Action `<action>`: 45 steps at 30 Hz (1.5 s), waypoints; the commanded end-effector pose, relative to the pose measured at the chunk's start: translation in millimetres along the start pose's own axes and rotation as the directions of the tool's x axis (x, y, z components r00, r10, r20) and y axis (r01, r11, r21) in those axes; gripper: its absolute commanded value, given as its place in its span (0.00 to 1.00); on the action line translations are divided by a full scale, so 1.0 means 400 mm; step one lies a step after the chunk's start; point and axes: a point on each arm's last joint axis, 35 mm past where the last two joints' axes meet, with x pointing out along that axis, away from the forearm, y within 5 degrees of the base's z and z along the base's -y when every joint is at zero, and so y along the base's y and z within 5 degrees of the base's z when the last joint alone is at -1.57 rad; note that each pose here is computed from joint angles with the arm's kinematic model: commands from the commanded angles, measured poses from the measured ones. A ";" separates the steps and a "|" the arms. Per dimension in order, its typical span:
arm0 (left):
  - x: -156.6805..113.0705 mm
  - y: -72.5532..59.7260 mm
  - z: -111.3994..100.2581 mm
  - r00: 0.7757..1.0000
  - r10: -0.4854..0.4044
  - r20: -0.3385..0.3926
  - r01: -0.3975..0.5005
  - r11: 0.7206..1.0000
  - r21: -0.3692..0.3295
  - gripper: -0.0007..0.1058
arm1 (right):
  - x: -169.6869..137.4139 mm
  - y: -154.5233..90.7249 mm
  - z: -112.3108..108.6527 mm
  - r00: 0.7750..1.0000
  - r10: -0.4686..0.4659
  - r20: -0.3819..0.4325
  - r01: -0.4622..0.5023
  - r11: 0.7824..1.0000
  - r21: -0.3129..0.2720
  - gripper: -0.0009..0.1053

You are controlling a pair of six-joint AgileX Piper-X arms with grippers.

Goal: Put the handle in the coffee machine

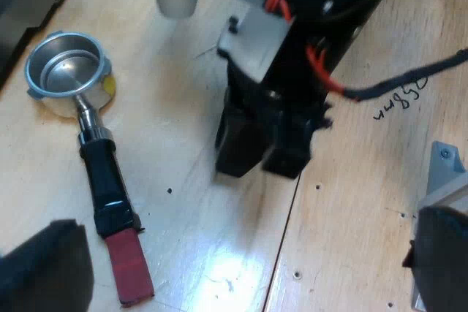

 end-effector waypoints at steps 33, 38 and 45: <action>0.053 0.034 0.069 0.977 0.197 0.077 -0.199 0.980 0.023 0.84 | -0.266 -0.116 0.211 0.971 -0.192 0.146 0.224 0.941 -0.255 0.81; 0.098 0.051 0.098 0.973 0.219 0.075 -0.221 0.975 0.018 0.84 | -0.242 -0.143 0.226 0.974 -0.198 0.113 0.223 0.926 -0.304 0.81; 0.132 0.064 0.088 0.974 0.220 0.063 -0.221 0.975 0.011 0.84 | -0.197 -0.143 0.243 0.974 -0.208 0.086 0.225 0.891 -0.394 0.81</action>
